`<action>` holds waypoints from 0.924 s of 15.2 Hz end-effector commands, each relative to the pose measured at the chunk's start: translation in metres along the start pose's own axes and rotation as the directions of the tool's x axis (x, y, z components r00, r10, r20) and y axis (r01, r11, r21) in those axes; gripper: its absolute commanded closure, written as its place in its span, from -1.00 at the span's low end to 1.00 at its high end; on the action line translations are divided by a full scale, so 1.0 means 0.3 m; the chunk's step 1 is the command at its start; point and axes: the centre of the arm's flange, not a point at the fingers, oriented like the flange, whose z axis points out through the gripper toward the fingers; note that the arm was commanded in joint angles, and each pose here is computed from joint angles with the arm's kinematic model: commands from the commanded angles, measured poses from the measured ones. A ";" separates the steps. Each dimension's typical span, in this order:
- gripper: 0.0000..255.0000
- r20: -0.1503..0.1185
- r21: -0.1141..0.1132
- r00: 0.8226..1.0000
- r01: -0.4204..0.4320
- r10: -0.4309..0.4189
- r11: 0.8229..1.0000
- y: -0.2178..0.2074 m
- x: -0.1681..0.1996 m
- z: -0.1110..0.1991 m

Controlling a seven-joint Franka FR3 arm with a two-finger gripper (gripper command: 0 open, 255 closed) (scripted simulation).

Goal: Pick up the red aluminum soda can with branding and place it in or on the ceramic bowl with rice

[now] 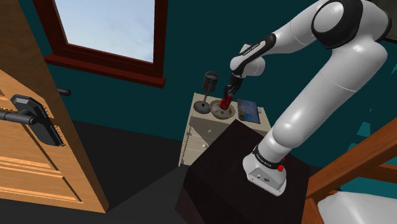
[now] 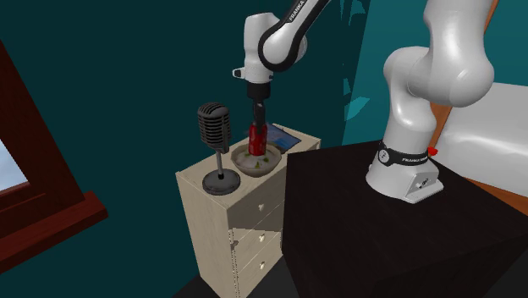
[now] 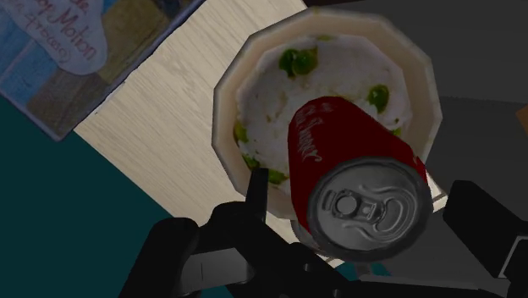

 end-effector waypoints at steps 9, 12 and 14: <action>-1.00 0.000 0.000 1.000 0.000 0.000 1.000 0.000 0.000 -0.167; -1.00 0.000 0.000 1.000 0.000 0.000 1.000 0.000 0.000 -0.167; -1.00 0.000 0.000 1.000 0.000 0.000 1.000 0.000 0.000 -0.167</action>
